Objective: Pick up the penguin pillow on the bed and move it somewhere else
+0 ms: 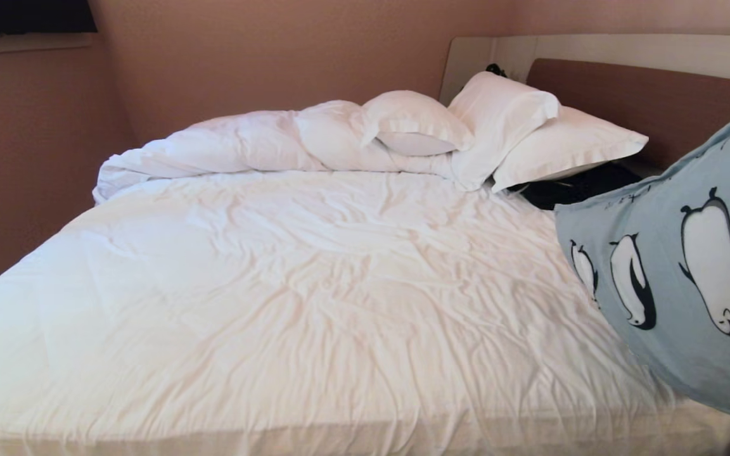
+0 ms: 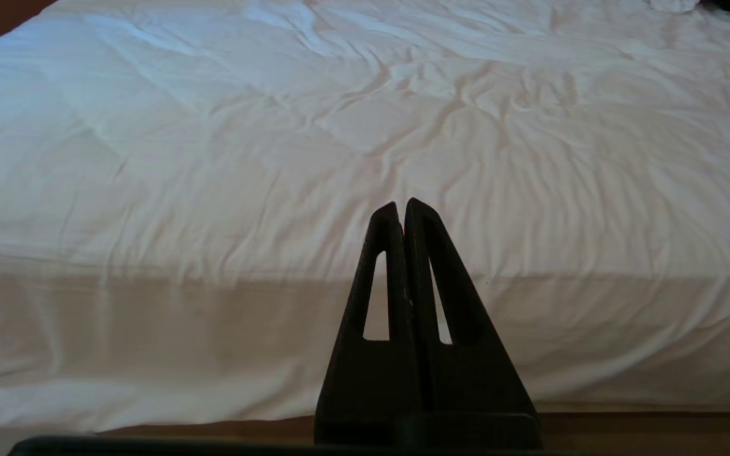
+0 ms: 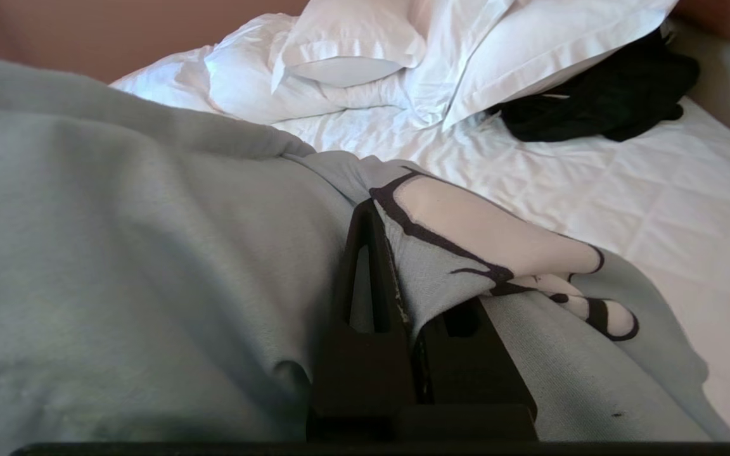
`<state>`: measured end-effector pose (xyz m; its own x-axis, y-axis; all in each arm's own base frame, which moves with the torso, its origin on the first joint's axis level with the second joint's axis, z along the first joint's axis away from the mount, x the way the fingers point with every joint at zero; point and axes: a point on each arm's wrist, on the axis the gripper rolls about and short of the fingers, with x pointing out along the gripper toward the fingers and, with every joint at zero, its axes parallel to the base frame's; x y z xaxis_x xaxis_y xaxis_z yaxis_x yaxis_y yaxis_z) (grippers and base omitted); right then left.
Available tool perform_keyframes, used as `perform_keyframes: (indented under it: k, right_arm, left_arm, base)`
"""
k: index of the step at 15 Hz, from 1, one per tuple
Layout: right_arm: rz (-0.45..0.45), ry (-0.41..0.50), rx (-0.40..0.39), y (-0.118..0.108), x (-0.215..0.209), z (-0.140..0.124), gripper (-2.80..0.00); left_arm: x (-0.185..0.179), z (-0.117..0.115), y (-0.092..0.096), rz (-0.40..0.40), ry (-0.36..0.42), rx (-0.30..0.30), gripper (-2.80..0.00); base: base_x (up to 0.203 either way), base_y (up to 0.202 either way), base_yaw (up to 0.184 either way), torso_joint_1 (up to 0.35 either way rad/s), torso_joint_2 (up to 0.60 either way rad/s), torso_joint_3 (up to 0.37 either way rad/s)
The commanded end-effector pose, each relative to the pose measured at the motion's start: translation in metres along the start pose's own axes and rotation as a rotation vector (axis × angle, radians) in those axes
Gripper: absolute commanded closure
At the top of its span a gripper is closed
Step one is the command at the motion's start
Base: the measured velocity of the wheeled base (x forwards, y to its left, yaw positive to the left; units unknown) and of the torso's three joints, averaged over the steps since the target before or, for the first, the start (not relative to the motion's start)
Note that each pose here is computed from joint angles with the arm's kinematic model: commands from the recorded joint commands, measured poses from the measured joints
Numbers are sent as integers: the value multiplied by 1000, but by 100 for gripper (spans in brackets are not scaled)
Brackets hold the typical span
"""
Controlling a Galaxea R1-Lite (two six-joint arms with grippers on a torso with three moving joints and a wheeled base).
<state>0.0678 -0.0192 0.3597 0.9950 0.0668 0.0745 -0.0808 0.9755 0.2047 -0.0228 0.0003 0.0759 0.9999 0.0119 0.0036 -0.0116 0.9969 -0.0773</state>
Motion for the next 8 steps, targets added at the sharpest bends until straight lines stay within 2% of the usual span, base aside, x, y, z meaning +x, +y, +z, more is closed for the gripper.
perform_keyframes:
  k: [1, 8]
  right_arm:
    - [2, 5, 4, -1, 1, -1, 0]
    - [0, 13, 8, -2, 2, -4, 0]
  left_arm:
    - [0, -1, 0, 1, 2, -1, 0]
    - [0, -1, 0, 1, 2, -1, 0]
  base:
    - [0, 197, -2, 2, 7, -2]
    - [0, 193, 0, 3, 2, 1]
